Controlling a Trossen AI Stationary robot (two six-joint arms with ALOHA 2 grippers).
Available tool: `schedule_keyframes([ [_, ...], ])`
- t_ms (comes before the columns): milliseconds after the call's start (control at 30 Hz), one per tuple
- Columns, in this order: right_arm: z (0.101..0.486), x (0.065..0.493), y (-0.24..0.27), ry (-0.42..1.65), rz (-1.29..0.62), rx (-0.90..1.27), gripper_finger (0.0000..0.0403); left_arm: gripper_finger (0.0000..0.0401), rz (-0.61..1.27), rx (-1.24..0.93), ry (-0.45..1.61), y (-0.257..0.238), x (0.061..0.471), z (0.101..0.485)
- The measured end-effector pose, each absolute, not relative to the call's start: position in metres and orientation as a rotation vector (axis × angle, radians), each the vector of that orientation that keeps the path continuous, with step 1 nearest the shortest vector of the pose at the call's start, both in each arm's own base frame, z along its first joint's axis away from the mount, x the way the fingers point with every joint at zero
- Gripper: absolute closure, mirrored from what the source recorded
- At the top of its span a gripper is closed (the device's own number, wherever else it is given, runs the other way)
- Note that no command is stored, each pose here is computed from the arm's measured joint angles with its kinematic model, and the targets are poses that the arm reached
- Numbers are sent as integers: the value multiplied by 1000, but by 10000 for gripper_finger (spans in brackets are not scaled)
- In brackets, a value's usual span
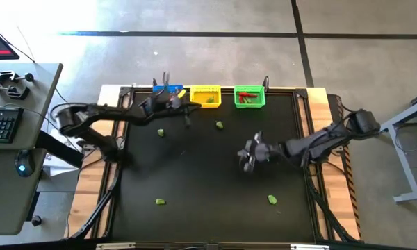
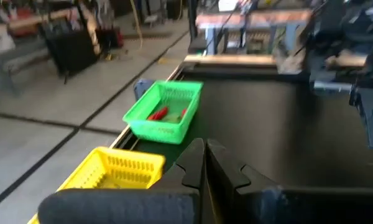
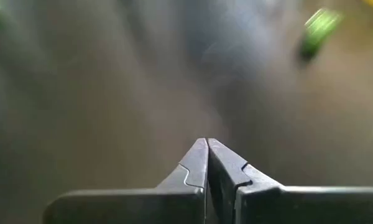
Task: Sort produce into baskets
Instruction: Put the green chili pepper into the yellow bin
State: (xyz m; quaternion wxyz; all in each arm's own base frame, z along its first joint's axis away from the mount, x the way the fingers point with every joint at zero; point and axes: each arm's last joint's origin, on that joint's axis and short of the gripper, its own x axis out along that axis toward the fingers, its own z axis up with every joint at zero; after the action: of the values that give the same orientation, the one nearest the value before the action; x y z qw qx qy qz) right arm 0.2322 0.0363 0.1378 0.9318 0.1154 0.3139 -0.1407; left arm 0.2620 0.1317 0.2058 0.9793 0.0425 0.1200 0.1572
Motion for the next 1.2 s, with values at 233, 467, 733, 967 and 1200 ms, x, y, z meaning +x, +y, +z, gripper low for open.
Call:
schedule_keyframes([
  [233, 162, 215, 96, 899, -268, 379, 403, 400, 251, 90, 169, 96, 235, 206],
  [467, 203, 205, 130, 1104, -342, 572, 402, 400, 206, 107, 153, 80, 225, 204],
  [733, 204, 199, 153, 1325, -397, 663, 365, 400, 183, 113, 164, 75, 226, 202],
  [967, 183, 203, 162, 1496, -449, 710, 248, 400, 178, 130, 166, 74, 226, 201],
  [1200, 167, 207, 166, 1560, -473, 682, 192, 400, 177, 131, 167, 74, 226, 201],
])
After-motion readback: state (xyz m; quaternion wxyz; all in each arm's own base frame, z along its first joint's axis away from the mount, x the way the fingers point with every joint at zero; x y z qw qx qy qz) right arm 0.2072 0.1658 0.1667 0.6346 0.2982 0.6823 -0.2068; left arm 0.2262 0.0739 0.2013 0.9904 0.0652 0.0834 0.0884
